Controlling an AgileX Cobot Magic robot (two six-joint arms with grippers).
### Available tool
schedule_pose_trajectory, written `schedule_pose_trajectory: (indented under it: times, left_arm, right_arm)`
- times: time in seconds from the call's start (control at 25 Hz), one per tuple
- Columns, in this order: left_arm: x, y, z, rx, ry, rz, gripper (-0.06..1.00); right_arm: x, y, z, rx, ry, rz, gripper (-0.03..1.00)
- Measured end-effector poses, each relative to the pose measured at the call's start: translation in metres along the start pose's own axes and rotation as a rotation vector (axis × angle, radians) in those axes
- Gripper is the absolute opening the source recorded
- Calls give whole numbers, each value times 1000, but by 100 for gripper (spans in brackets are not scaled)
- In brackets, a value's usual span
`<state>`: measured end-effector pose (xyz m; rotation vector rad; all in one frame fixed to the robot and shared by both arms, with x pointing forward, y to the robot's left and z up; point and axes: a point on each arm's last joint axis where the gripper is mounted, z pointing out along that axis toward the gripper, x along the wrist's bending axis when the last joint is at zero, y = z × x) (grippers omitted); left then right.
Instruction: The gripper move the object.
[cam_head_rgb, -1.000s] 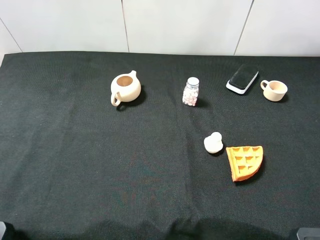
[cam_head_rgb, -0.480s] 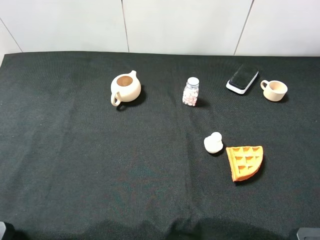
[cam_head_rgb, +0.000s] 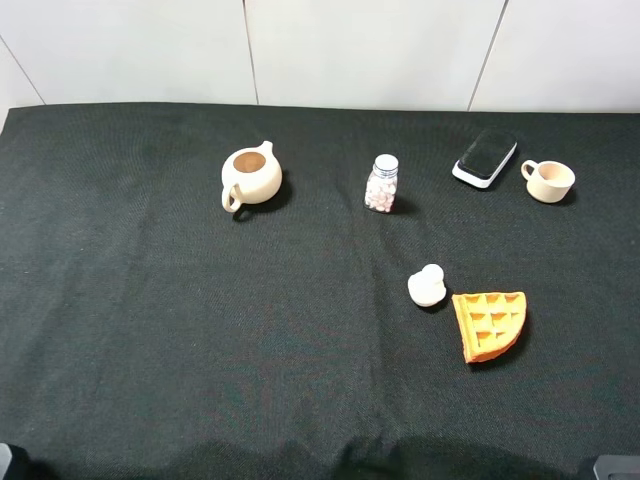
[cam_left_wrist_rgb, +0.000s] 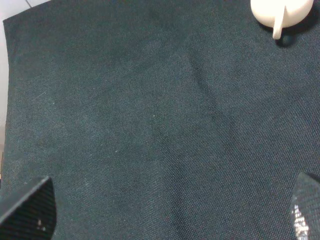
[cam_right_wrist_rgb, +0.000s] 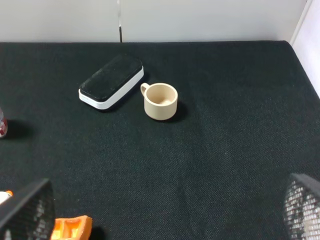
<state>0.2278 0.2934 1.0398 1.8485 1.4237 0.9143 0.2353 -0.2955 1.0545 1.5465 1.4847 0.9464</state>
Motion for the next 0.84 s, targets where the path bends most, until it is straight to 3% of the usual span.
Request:
schedule_pose_trajectory:
  times: [0.84]
  left_arm:
    - [0, 0, 0, 0, 0, 0, 99]
  right_arm:
    - [0, 0, 0, 0, 0, 1, 69]
